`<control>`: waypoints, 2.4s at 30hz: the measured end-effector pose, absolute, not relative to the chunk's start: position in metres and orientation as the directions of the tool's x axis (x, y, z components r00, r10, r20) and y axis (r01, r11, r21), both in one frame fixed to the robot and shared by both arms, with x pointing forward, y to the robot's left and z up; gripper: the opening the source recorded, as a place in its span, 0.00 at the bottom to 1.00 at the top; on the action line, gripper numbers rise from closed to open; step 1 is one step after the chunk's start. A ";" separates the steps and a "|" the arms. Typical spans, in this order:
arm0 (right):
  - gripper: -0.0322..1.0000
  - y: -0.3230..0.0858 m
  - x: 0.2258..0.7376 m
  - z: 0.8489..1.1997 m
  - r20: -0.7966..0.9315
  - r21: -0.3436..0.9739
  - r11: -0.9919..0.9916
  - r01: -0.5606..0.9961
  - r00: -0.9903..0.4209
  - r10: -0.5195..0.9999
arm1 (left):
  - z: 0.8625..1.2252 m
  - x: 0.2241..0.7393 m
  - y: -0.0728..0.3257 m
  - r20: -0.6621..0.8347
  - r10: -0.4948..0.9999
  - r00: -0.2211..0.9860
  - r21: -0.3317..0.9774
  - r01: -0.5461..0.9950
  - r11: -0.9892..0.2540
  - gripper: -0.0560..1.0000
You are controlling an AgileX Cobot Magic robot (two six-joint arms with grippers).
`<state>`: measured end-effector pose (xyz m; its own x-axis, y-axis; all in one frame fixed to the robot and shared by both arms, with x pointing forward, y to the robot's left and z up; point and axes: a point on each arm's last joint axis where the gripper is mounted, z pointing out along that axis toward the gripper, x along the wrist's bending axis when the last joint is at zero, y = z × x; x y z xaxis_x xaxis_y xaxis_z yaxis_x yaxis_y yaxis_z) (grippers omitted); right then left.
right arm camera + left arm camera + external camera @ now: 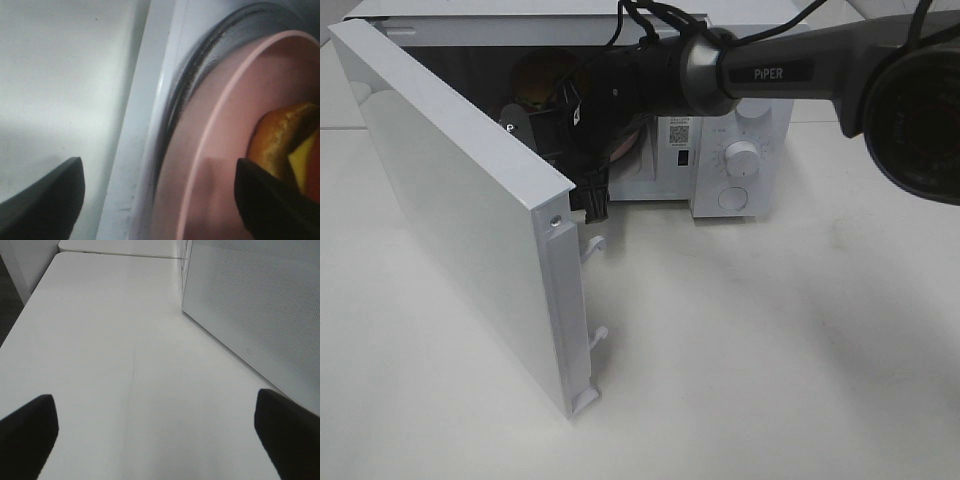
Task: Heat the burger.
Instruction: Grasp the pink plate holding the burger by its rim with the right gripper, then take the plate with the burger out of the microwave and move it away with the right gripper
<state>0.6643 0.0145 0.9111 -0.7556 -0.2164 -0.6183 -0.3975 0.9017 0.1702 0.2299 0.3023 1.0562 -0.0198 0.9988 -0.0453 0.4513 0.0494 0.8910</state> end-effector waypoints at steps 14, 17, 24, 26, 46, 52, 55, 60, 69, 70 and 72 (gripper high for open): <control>0.28 0.023 0.662 0.909 -0.577 0.330 0.888 -0.321 -0.813 -0.079 | 1.056 0.230 0.302 -0.045 0.999 -0.020 0.891 0.451 0.049 0.99; 0.12 0.023 0.663 0.910 -0.563 0.361 0.884 -0.298 -0.825 -0.048 | 1.056 0.230 0.302 -0.045 0.999 -0.020 0.891 0.451 0.049 0.99; 0.09 0.023 0.662 0.909 -0.548 0.376 0.882 -0.284 -0.836 -0.035 | 1.056 0.230 0.302 -0.045 0.999 -0.020 0.891 0.451 0.049 0.99; 0.09 0.022 0.662 0.911 -0.544 0.376 0.883 -0.282 -0.838 -0.036 | 1.056 0.230 0.302 -0.045 0.999 -0.020 0.891 0.451 0.049 0.99; 0.09 0.012 0.644 0.935 -0.519 0.288 0.863 -0.414 -0.825 -0.222 | 1.056 0.230 0.302 -0.045 0.999 -0.020 0.891 0.451 0.049 0.99; 0.09 0.006 0.632 0.937 -0.535 0.251 0.824 -0.508 -0.782 -0.320 | 1.056 0.230 0.302 -0.045 0.999 -0.020 0.891 0.451 0.049 0.99; 0.09 0.001 0.625 0.939 -0.549 0.222 0.807 -0.547 -0.754 -0.360 | 1.056 0.230 0.302 -0.045 0.999 -0.020 0.891 0.451 0.049 0.99; 0.09 -0.007 0.614 0.946 -0.561 0.198 0.793 -0.576 -0.730 -0.390 | 1.056 0.230 0.302 -0.045 0.999 -0.020 0.891 0.451 0.049 0.99; 0.09 -0.020 0.596 0.955 -0.557 0.185 0.785 -0.592 -0.721 -0.412 | 1.056 0.230 0.302 -0.045 0.999 -0.020 0.891 0.451 0.049 0.99; 0.09 -0.023 0.592 0.957 -0.560 0.183 0.785 -0.592 -0.719 -0.411 | 1.056 0.230 0.302 -0.045 0.999 -0.020 0.891 0.451 0.049 0.99; 0.09 -0.025 0.590 0.958 -0.558 0.182 0.785 -0.592 -0.720 -0.413 | 1.056 0.230 0.302 -0.045 0.999 -0.020 0.891 0.451 0.049 0.99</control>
